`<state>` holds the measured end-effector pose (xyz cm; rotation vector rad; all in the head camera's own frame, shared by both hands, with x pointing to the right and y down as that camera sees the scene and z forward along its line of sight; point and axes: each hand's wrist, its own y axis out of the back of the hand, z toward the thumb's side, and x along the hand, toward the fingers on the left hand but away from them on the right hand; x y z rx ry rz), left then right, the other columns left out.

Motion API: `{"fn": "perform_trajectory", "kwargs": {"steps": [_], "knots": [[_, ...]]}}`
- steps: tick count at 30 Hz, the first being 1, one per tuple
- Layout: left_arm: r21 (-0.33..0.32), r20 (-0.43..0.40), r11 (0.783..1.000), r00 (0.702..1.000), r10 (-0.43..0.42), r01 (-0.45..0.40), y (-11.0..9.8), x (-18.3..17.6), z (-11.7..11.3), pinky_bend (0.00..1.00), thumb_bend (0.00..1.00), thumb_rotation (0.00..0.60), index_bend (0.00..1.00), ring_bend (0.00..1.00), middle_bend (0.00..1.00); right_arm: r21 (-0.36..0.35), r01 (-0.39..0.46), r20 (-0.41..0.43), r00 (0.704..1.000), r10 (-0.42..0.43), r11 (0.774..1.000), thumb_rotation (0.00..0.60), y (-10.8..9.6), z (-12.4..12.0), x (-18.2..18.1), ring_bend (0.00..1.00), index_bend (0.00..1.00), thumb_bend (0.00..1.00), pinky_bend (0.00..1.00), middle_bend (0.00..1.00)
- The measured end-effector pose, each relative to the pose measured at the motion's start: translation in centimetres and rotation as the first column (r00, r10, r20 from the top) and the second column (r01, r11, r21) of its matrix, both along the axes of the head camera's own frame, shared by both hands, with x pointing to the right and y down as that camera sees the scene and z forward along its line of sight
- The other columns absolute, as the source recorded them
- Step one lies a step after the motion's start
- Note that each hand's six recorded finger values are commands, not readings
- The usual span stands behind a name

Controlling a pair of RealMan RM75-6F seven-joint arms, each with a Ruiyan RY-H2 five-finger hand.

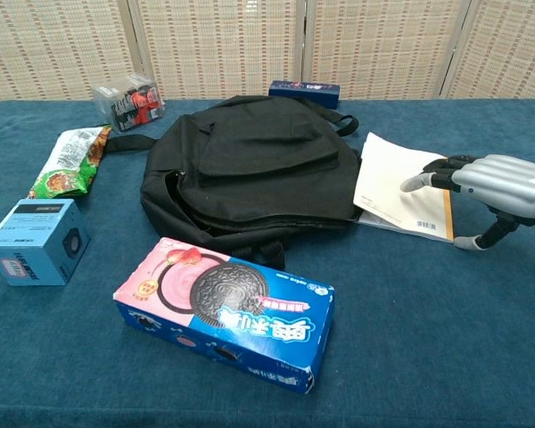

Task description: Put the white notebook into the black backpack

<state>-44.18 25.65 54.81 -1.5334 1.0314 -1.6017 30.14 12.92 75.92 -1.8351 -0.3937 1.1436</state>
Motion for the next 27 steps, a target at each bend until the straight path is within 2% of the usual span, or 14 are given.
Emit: {"fn": "perform_trajectory", "kwargs": {"steps": [12, 27], "knots": [[0.0, 0.0, 1.0, 1.0, -0.006, 0.006, 0.2, -0.2, -0.1, 0.0, 0.28, 0.6, 0.14, 0.06, 0.05, 0.015, -0.002, 0.041, 0.999, 0.002, 1.0, 0.6, -1.2, 0.4, -2.0, 0.05, 0.14, 0.45, 0.07, 0.22], [-0.003, -0.009, 1.0, 1.0, -0.016, 0.016, 0.3, -0.4, -0.1, 0.0, 0.28, 0.6, 0.14, 0.06, 0.05, 0.046, -0.043, 0.071, 0.997, 0.04, 0.998, 0.6, -3.7, 0.4, -3.7, 0.06, 0.15, 0.48, 0.07, 0.22]]}}
